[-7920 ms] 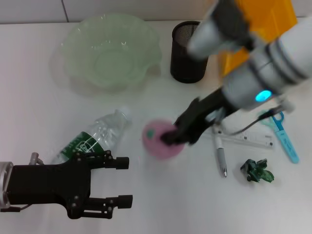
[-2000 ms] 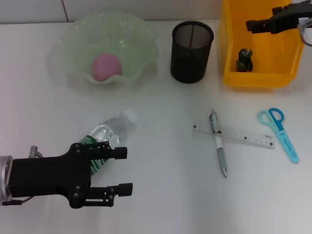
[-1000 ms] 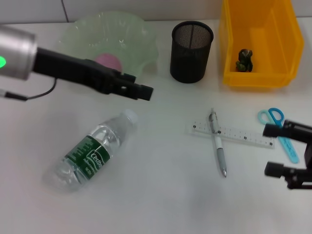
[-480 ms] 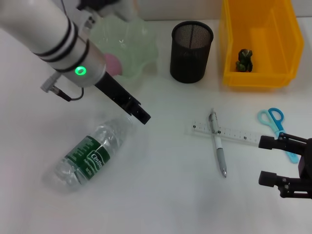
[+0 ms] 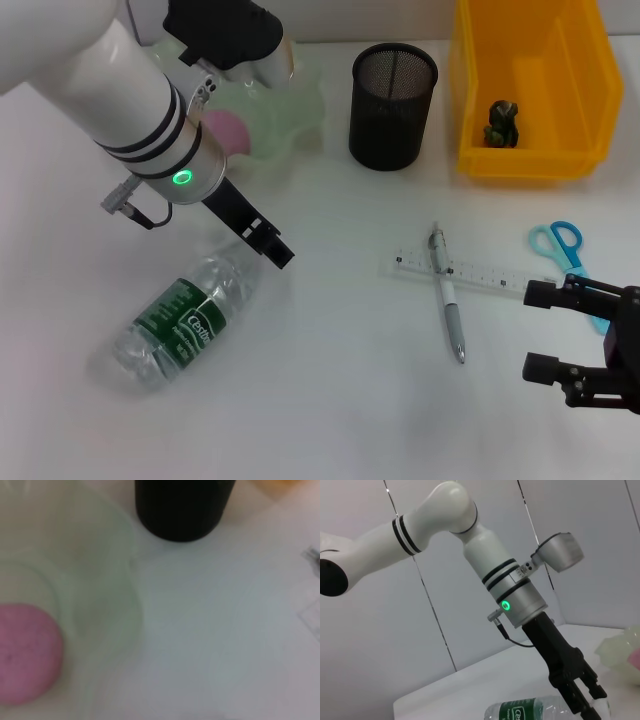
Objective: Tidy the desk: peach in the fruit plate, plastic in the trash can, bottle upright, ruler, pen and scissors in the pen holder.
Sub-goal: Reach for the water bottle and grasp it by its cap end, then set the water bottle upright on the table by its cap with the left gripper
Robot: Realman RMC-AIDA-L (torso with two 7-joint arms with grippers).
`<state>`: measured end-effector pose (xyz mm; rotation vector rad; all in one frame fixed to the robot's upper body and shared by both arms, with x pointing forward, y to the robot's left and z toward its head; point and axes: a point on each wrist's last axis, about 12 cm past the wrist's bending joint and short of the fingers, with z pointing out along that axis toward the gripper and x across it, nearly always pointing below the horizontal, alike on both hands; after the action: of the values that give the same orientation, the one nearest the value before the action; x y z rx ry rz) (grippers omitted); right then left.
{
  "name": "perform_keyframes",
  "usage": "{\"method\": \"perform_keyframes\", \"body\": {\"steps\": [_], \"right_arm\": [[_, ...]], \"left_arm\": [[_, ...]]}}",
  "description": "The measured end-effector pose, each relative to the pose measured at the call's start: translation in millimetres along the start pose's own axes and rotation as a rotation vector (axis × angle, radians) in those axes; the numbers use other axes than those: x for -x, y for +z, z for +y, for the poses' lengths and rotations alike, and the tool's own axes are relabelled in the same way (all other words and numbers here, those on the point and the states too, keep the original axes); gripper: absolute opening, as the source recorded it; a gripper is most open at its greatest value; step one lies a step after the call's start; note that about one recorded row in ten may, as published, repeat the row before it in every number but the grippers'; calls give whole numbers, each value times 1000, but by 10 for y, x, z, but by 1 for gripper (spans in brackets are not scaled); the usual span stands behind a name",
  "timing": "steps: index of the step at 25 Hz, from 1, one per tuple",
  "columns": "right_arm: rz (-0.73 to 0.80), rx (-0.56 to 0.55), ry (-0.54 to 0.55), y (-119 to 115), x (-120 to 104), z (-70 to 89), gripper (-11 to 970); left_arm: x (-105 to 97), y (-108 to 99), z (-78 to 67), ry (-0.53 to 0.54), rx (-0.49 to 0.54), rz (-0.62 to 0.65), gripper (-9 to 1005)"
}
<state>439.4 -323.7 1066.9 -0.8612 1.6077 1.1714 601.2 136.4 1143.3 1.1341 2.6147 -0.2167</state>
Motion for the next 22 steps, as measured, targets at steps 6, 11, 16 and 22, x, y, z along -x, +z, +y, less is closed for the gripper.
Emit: {"method": "perform_keyframes", "body": {"steps": [6,11,16,22], "right_arm": [[-1,-4,2,4,-8,1,847],[0,-8,3,7,-15,2,847],[0,-9,3,8,-16,0,847],[-3,-11,13,8,-35,10,847]], "left_arm": [[-14,88,11,1,14,-1,728],[-22,112,-9,12,14,9,717],[-24,116,-25,23,12,8,524],[-35,82,-76,58,0,-22,445]]}}
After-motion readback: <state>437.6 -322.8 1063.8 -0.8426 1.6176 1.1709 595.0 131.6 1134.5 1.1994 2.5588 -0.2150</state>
